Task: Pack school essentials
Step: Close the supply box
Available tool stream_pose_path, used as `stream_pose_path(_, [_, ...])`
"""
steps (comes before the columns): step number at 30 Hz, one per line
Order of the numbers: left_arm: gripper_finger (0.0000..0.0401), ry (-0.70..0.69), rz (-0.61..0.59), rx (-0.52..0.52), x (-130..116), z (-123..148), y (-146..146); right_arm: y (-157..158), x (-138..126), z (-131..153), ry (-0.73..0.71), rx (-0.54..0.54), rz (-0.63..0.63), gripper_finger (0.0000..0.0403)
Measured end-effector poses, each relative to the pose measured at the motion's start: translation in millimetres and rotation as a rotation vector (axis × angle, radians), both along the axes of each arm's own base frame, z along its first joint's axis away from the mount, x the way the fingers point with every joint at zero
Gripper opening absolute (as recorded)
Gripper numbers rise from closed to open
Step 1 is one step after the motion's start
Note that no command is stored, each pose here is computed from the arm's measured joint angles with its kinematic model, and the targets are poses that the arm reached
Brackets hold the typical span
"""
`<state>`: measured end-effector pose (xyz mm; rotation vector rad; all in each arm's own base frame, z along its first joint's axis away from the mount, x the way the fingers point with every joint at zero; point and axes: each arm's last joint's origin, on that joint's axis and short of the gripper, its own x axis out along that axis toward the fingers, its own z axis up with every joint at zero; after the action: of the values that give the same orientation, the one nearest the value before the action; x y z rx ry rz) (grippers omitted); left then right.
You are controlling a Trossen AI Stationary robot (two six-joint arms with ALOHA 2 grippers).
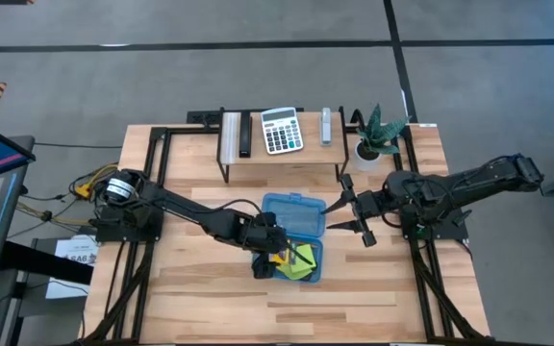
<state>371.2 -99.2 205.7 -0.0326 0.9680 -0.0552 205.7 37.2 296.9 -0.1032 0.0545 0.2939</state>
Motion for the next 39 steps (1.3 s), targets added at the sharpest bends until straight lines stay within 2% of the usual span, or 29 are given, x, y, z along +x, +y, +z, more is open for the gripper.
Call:
stream_pose_path(6, [0.0325,-0.108,-0.060,0.078,-4.4,24.3,-7.2,0.0,-0.5,-4.9,0.064,0.037,-0.004,0.0185])
stream_pose_path(12, [0.0280,-0.218,-0.041,0.112,-31.5,43.4,-0.8,1.4,-0.6,-14.0,0.155,0.092,-0.019,0.0181])
stream_pose_path(15, [0.0265,-0.333,-0.039,0.088,-46.5,47.9,3.6,3.8,-0.1,-22.2,0.185,0.081,-0.049,0.0180])
stream_pose_path(20, [0.0254,-0.538,-0.021,0.074,-69.8,41.2,11.5,4.8,6.7,-34.2,0.230,0.058,-0.118,0.0180])
stream_pose_path(28, [0.0252,-0.795,0.010,0.071,-92.2,25.5,24.7,9.5,31.0,-53.0,0.256,0.050,-0.122,0.0179])
stream_pose_path(33, [0.0252,-0.841,0.015,0.060,-97.6,13.2,37.5,11.3,42.0,-63.0,0.263,0.049,-0.123,0.0172])
stream_pose_path(39, [0.0251,-0.801,-0.003,0.061,-100.5,3.1,44.6,10.4,38.5,-58.9,0.258,0.066,-0.125,0.0157])
